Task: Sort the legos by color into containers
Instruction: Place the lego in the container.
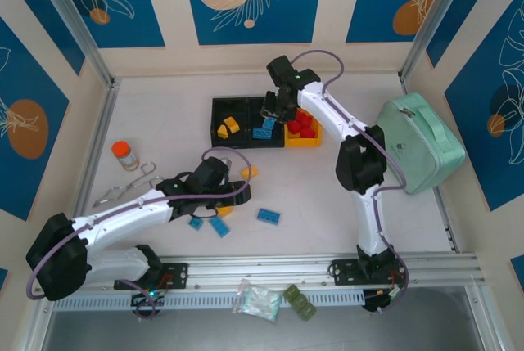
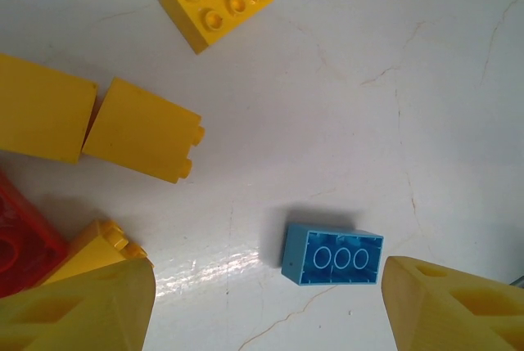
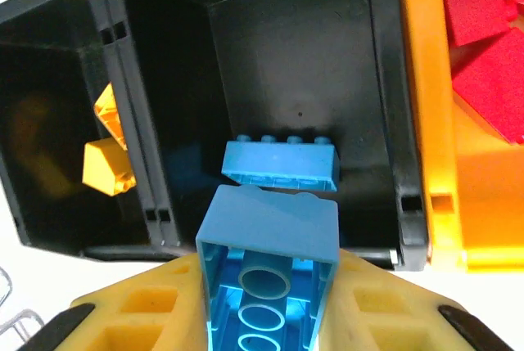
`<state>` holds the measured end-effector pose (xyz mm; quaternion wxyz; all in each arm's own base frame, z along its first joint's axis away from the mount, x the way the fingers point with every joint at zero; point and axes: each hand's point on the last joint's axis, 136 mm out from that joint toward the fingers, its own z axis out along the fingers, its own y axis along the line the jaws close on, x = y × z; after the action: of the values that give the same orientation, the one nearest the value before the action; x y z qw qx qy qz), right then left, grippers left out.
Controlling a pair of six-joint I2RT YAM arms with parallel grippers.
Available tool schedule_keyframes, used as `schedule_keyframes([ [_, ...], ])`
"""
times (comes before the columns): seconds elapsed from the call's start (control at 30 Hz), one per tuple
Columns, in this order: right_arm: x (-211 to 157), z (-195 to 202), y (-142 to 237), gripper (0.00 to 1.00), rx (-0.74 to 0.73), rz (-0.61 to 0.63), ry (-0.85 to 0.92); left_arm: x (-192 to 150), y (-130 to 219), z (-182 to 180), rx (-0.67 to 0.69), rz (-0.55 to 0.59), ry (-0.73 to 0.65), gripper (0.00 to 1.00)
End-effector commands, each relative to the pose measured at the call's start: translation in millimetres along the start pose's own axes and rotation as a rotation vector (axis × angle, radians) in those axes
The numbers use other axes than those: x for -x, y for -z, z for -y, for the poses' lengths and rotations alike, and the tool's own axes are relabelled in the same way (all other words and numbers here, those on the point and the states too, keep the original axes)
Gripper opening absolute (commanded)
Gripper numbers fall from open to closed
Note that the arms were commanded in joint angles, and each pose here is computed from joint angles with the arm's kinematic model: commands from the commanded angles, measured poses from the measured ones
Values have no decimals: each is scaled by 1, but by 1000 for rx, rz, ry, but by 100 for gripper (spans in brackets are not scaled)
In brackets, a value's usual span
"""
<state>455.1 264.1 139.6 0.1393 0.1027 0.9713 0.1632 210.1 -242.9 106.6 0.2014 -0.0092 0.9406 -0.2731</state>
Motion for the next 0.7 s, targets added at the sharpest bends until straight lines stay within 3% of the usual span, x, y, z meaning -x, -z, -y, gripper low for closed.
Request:
schedule_keyframes([
  [0.0, 2, 1, -9, 31, -17, -47, 13, 4, 1, 4, -16, 1, 0, 73],
  [0.53, 19, -11, -54, 35, 2, -78, -19, -5, 3, -18, 29, 9, 37, 73],
  [0.67, 19, -11, -50, 46, -4, -72, -20, -5, 4, -20, 34, 10, 40, 73],
])
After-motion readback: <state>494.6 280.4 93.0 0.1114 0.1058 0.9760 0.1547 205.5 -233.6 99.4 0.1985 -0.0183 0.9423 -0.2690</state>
